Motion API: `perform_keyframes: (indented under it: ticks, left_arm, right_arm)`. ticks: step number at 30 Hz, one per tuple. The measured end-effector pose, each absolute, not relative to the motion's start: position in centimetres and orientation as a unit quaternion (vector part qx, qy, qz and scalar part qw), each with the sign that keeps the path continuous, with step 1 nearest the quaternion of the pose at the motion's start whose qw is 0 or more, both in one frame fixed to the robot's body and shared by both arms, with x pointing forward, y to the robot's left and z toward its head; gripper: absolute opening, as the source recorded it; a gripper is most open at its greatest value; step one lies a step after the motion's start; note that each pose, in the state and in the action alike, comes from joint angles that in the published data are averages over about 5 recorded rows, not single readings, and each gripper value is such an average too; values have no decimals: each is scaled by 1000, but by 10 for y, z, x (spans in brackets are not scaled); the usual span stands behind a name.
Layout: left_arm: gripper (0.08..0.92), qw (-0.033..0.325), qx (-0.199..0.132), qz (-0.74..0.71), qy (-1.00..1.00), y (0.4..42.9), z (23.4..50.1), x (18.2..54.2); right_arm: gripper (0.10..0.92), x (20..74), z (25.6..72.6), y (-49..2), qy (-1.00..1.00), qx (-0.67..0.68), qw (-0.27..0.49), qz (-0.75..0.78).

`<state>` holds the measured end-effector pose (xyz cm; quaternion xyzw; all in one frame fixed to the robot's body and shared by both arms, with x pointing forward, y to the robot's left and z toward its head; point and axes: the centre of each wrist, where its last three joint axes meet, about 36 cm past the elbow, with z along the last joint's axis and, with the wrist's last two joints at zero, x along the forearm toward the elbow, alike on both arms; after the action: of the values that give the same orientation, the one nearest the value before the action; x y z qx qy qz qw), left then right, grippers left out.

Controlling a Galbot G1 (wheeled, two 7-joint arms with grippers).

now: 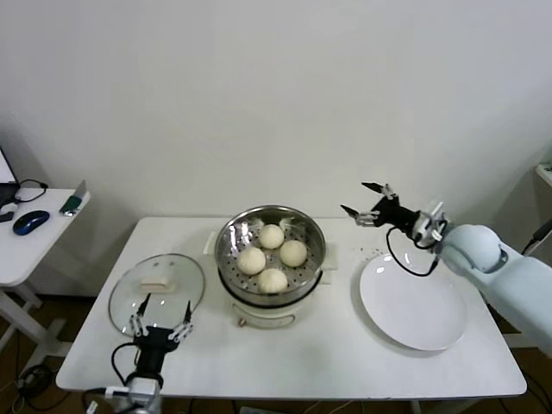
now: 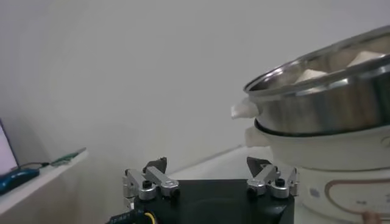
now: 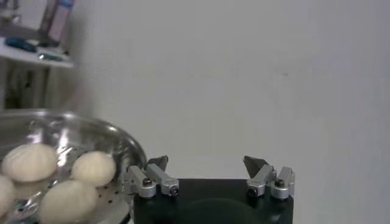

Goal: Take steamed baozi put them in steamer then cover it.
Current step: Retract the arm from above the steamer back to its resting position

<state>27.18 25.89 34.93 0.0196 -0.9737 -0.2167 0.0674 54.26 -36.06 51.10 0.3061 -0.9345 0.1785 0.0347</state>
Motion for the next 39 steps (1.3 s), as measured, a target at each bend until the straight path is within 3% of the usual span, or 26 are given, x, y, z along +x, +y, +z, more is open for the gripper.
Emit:
perform_keyframes:
  ticks: [20, 28, 39]
  left_arm:
    - [823, 83, 27, -574, -814, 302, 369, 278]
    - [823, 70, 20, -688, -722, 315, 350, 292]
    - [823, 72, -9, -730, -679, 329, 309, 326]
  right_arm:
    - [823, 440, 416, -373, -984, 173, 37, 37]
    - [823, 410, 386, -385, -989, 134, 57, 21]
    - [823, 382, 359, -396, -990, 105, 87, 26]
